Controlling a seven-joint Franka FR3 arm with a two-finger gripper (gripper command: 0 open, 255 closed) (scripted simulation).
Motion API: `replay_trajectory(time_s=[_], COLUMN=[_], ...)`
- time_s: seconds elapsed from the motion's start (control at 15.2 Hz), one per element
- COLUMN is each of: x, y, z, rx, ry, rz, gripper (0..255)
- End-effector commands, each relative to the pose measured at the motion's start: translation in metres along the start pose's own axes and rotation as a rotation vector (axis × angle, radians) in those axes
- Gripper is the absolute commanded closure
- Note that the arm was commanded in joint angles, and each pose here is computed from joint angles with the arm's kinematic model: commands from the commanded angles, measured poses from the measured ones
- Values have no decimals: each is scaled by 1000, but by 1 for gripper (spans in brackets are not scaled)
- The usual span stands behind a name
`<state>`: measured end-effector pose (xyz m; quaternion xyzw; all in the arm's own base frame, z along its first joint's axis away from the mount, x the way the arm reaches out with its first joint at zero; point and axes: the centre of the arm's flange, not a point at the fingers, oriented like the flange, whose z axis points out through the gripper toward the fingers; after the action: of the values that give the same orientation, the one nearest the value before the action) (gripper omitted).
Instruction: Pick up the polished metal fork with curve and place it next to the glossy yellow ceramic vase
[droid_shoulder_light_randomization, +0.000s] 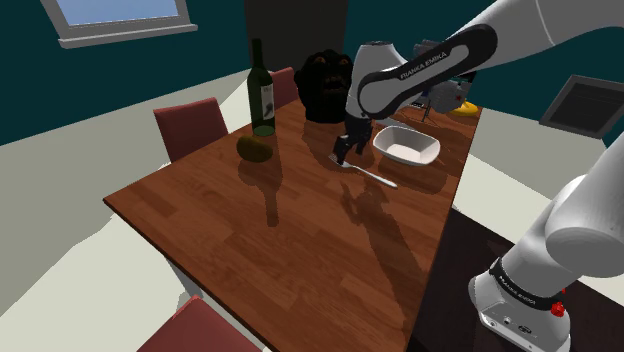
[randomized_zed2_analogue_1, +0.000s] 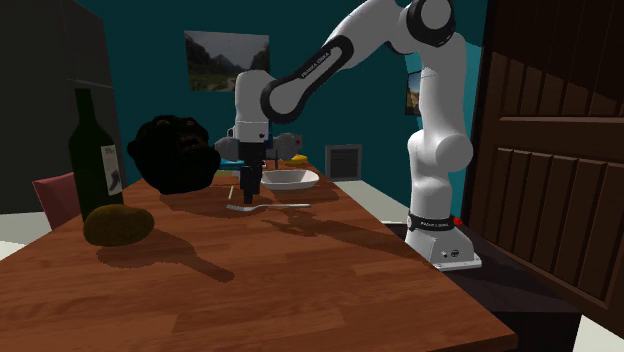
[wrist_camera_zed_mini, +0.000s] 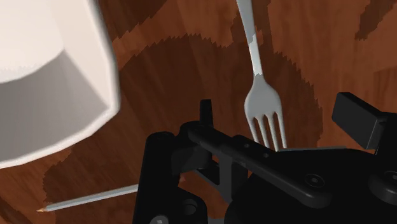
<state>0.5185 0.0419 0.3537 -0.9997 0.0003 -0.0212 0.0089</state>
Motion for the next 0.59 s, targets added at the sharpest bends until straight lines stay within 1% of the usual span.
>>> replay_trajectory(time_s=[0.0, 0.13, 0.53], x=[1, 1, 1], y=[-1, -1, -1], z=[9, 23, 23], rx=[0, 0, 0], ry=[1, 1, 1], rz=[0, 0, 0], gripper=[0, 0, 0])
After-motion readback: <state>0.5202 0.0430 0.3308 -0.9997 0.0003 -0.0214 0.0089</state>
